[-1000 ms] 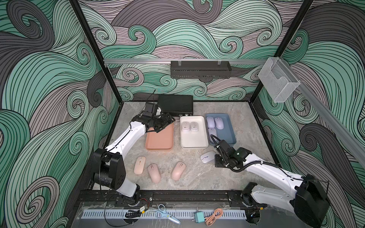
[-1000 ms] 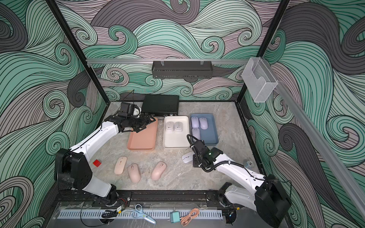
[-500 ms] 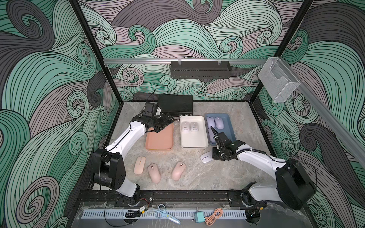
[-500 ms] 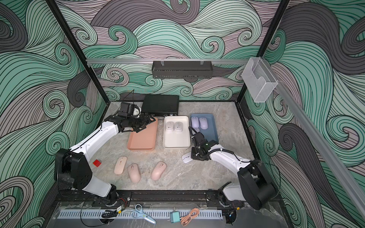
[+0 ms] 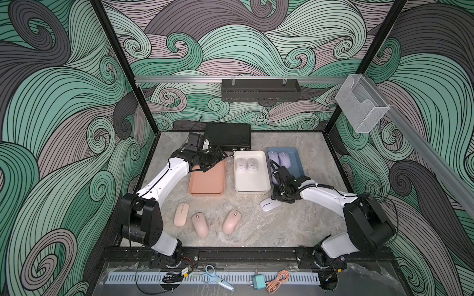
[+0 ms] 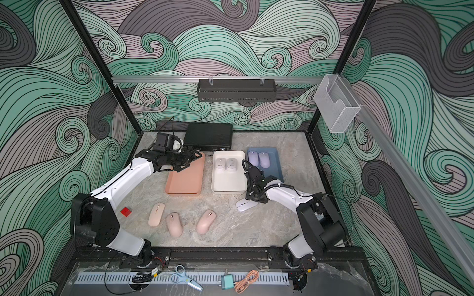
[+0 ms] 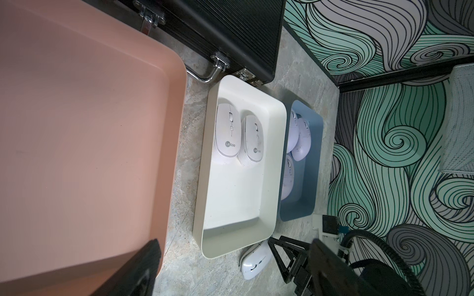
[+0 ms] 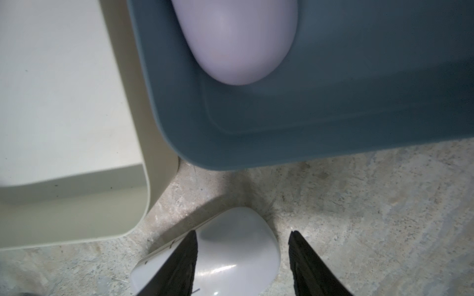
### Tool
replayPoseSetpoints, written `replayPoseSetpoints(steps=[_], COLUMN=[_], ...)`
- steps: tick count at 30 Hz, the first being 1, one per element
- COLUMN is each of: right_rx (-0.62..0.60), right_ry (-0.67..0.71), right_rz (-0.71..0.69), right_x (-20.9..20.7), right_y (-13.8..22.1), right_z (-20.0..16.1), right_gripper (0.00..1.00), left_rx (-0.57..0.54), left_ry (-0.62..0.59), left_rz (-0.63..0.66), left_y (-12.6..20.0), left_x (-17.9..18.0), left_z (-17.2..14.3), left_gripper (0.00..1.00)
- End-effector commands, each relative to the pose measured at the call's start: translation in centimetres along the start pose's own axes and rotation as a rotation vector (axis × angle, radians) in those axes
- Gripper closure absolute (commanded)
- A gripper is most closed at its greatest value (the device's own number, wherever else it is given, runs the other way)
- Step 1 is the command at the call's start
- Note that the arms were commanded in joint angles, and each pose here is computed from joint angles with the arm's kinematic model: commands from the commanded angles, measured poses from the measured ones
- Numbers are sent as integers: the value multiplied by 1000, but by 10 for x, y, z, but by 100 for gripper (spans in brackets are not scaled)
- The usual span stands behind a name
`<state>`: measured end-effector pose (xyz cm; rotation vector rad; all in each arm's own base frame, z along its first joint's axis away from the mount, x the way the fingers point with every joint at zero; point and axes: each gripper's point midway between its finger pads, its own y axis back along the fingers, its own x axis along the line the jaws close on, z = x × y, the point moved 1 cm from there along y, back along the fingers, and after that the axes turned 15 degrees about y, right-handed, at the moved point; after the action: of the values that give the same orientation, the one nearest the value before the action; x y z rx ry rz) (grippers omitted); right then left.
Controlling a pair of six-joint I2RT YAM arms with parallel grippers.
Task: Place the mice by color into the storage box
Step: Move the mouse to the center of the board.
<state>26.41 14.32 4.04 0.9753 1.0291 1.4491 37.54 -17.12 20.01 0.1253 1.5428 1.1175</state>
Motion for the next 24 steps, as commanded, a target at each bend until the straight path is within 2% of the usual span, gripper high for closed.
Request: replayPoseSetpoints(steps=[1, 6, 12, 21, 24], right_rx=[-28, -12, 16, 108, 114], right_ry=[-32, -31, 1, 73, 69], right_rz=[-43, -77, -117, -144, -112], right_x=[-3, -3, -9, -24, -26], right_y=[-2, -9, -10, 2, 11], right_z=[11, 16, 2, -61, -79], right_gripper=[37, 33, 33, 35, 36], left_rx=[-16, -11, -11, -13, -13], left_ry=[-32, -31, -31, -29, -28], left_rz=[-56, -62, -63, -72, -73], left_y=[15, 15, 15, 17, 16], left_x=[-20, -21, -21, -22, -22], left_z=[2, 2, 2, 2, 1], left_gripper=[10, 11, 10, 10, 10])
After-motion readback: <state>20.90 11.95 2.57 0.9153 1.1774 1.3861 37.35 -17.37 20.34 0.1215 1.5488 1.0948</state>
